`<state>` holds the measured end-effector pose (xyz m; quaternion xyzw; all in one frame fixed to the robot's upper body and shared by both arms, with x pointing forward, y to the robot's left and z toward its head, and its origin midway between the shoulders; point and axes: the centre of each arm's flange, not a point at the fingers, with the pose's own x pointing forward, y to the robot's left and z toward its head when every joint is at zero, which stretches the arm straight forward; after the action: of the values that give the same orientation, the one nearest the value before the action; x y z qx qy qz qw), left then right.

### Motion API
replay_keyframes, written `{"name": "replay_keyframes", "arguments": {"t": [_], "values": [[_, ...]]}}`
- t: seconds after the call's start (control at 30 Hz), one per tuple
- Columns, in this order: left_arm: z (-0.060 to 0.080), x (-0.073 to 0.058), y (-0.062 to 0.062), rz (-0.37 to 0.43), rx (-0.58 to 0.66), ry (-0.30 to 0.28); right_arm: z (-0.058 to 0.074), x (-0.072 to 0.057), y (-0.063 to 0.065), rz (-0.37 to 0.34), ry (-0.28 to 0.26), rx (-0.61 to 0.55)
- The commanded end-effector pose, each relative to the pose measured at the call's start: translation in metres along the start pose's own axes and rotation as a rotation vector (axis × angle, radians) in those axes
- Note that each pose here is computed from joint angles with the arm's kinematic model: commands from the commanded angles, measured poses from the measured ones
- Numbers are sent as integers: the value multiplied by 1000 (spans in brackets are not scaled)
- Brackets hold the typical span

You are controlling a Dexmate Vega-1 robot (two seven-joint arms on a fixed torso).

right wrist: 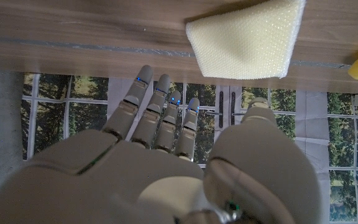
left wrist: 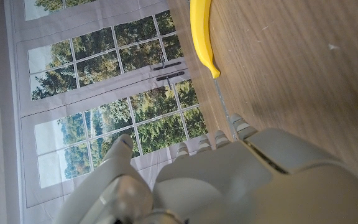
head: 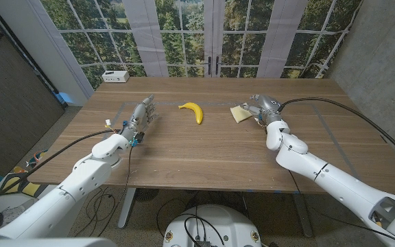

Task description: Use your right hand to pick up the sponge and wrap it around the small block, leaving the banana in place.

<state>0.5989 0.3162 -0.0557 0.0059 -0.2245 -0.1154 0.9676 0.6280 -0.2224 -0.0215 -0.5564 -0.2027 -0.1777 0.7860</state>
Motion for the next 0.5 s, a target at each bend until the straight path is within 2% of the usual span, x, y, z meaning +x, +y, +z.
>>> {"name": "replay_keyframes", "arguments": {"t": [0.03,0.33,0.5], "values": [[-1,8,2,-8,-3,-2,9,0,17,24,121,-62],[-2,14,5,-7,-5,3,10,3,27,55,152,-116],[-3,16,7,-9,-6,10,12,7,30,75,149,-128]]}}
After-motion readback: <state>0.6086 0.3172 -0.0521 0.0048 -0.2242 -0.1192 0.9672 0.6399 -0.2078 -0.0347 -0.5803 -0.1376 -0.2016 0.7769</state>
